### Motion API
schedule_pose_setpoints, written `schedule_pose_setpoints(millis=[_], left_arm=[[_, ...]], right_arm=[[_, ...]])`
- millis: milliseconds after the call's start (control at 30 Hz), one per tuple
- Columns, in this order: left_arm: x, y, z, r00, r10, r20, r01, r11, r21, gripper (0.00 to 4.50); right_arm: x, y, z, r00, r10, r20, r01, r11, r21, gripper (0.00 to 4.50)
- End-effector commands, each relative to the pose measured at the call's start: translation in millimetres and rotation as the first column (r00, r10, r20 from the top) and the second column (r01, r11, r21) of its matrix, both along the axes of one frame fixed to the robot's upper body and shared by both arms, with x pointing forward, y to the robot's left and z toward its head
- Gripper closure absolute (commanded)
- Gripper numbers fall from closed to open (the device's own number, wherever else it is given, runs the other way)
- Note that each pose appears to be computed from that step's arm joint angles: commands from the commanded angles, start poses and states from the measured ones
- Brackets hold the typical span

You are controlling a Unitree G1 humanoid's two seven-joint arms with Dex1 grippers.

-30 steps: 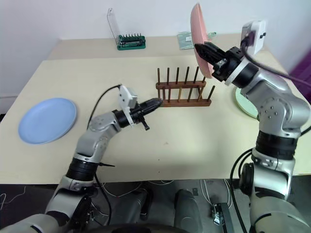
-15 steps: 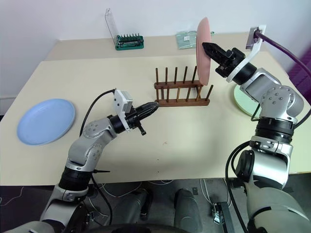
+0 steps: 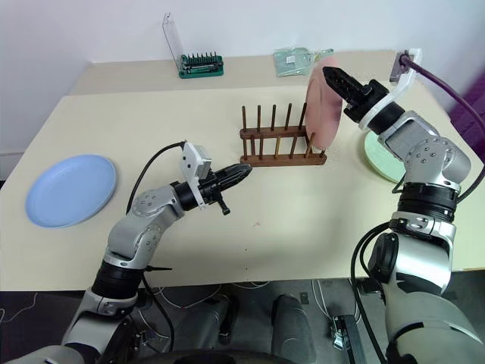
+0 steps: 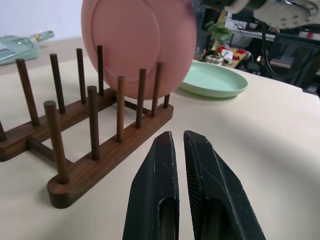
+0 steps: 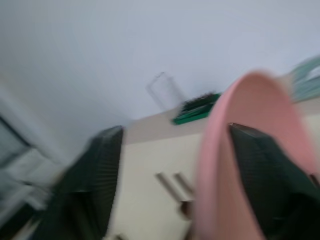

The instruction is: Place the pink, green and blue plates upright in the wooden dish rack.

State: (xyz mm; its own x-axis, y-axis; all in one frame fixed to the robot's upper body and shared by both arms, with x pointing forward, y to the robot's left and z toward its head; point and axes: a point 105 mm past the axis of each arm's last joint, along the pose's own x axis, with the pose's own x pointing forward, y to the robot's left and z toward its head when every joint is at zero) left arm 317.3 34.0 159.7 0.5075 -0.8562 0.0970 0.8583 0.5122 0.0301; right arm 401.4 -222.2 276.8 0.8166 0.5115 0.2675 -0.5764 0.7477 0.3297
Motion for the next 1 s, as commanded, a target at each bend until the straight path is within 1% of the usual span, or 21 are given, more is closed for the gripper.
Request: schedule_pose_setpoints(millis=[33,100,133,167,200,233,267,300,367,400,433,467,500,600,667,700,767,800,867,933,1000], left_arm=[[-7.0,-6.3,9.0,0.998,-0.040,0.038,0.040,0.999,-0.010,4.17],[-9.4,-8.5,7.3,0.998,-0.056,0.043,0.055,0.998,0.010,4.17],[-10.7,-9.3,6.9,0.997,-0.063,0.045,0.063,0.998,0.016,4.17],[-11.8,-10.0,7.0,0.997,-0.068,0.046,0.068,0.998,0.017,4.17],[-12.3,-10.2,7.2,0.996,-0.071,0.047,0.070,0.997,0.016,4.17],[-12.7,-10.6,7.3,0.996,-0.073,0.044,0.073,0.997,0.012,4.17],[-13.8,-11.7,5.7,0.996,-0.080,0.038,0.080,0.997,0.013,4.17],[-15.1,-13.3,3.2,0.995,-0.091,0.034,0.091,0.996,0.021,4.17],[-16.5,-15.2,0.3,0.994,-0.104,0.030,0.103,0.994,0.032,4.17],[-16.6,-15.6,0.1,0.994,-0.106,0.030,0.105,0.994,0.032,4.17],[-16.6,-16.1,0.5,0.994,-0.108,0.030,0.107,0.994,0.030,4.17],[-16.2,-16.6,0.7,0.994,-0.109,0.030,0.108,0.994,0.029,4.17],[-15.8,-17.4,1.3,0.993,-0.112,0.032,0.111,0.993,0.028,4.17],[-15.2,-19.3,2.7,0.992,-0.118,0.036,0.117,0.993,0.029,4.17],[-15.2,-19.3,3.0,0.992,-0.117,0.037,0.116,0.993,0.028,4.17],[-15.3,-19.2,3.0,0.992,-0.117,0.037,0.116,0.993,0.028,4.17],[-15.7,-19.1,2.7,0.993,-0.116,0.036,0.115,0.993,0.028,4.17],[-16.2,-18.7,2.0,0.993,-0.114,0.035,0.113,0.993,0.029,4.17],[-17.3,-17.7,0.7,0.994,-0.108,0.032,0.107,0.994,0.029,4.17],[-17.8,-17.1,-0.1,0.994,-0.104,0.031,0.103,0.994,0.030,4.17],[-17.8,-16.2,-0.8,0.995,-0.099,0.029,0.098,0.995,0.030,4.17]], right_arm=[[-9.9,-18.6,30.5,0.977,-0.131,0.168,0.150,0.983,-0.106,1.19],[-15.1,-43.6,38.2,0.951,-0.236,0.199,0.260,0.960,-0.105,1.19],[-18.1,-56.2,35.5,0.937,-0.281,0.205,0.314,0.937,-0.151,1.19],[-20.8,-67.1,27.8,0.923,-0.320,0.216,0.368,0.898,-0.243,1.19],[-22.5,-72.7,22.2,0.914,-0.337,0.226,0.396,0.864,-0.311,1.19],[-24.2,-76.2,10.6,0.912,-0.338,0.230,0.406,0.816,-0.412,1.19],[-26.5,-77.9,-5.2,0.917,-0.327,0.228,0.399,0.750,-0.528,1.19],[-28.1,-79.4,-21.9,0.925,-0.319,0.205,0.375,0.692,-0.617,1.19],[-29.5,-82.3,-43.8,0.934,-0.315,0.167,0.335,0.618,-0.711,1.19],[-29.3,-84.1,-56.5,0.938,-0.314,0.148,0.309,0.563,-0.767,1.19],[-29.6,-85.2,-71.5,0.944,-0.302,0.133,0.272,0.481,-0.833,1.19],[-29.9,-86.0,-82.1,0.949,-0.291,0.123,0.242,0.421,-0.874,1.19],[-29.9,-85.8,-92.0,0.954,-0.278,0.110,0.213,0.374,-0.903,1.19],[-24.9,-87.9,-118.6,0.956,-0.285,0.070,0.154,0.283,-0.947,1.19],[-22.3,-95.8,-131.9,0.948,-0.314,0.057,0.128,0.212,-0.969,1.19],[-21.5,-98.7,-135.5,0.945,-0.323,0.052,0.120,0.192,-0.974,1.19],[-20.1,-102.8,-140.5,0.940,-0.338,0.041,0.106,0.176,-0.979,1.19],[-18.6,-104.4,-142.6,0.936,-0.349,0.040,0.108,0.176,-0.978,1.42],[-15.4,-109.8,-146.1,0.928,-0.367,0.058,0.116,0.138,-0.984,1.98],[-13.6,-112.4,-146.3,0.927,-0.366,0.083,0.126,0.096,-0.987,2.93],[-11.5,-112.2,-142.6,0.926,-0.363,0.106,0.147,0.088,-0.985,3.97]])
